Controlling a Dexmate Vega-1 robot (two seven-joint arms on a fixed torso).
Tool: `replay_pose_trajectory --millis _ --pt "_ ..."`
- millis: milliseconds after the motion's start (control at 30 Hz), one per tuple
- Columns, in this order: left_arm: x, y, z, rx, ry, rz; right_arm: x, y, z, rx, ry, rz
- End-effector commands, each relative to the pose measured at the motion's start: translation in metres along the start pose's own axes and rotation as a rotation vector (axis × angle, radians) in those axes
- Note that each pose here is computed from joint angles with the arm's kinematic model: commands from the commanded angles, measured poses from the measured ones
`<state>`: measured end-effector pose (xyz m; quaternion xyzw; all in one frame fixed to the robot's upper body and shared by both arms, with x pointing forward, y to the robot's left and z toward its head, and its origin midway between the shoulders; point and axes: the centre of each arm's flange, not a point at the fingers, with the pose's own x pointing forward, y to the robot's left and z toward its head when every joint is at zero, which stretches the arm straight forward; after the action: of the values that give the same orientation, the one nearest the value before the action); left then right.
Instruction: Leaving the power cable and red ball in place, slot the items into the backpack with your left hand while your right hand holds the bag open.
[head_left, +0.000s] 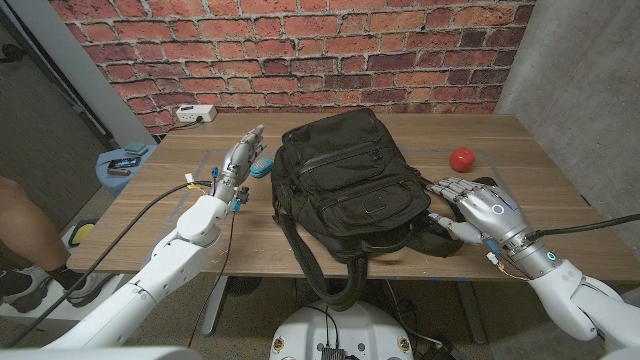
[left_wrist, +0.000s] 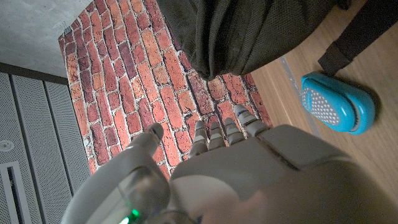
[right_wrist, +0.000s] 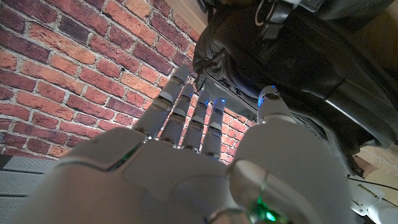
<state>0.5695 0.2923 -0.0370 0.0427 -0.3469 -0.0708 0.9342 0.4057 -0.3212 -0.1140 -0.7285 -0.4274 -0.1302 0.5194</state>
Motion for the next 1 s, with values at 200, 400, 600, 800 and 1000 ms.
replay_pose_trajectory --millis 200,400,600,800,1000 --pt "-0.011 -0.002 0.000 -0.005 -0.004 0.014 0.005 0.009 0.002 0.005 -0.031 -0.024" --pt "-0.012 -0.001 -0.002 -0.011 -0.002 0.014 0.010 0.009 0.005 0.009 -0.040 -0.040" --pt "-0.012 -0.001 -0.003 -0.014 -0.003 0.014 0.019 0.010 0.010 0.017 -0.067 -0.054" --pt "-0.012 0.000 -0.005 -0.018 0.000 0.020 0.022 0.012 0.010 0.015 -0.072 -0.062" --pt "-0.010 -0.001 -0.006 -0.020 0.002 0.018 0.027 0.013 0.010 0.021 -0.082 -0.068"
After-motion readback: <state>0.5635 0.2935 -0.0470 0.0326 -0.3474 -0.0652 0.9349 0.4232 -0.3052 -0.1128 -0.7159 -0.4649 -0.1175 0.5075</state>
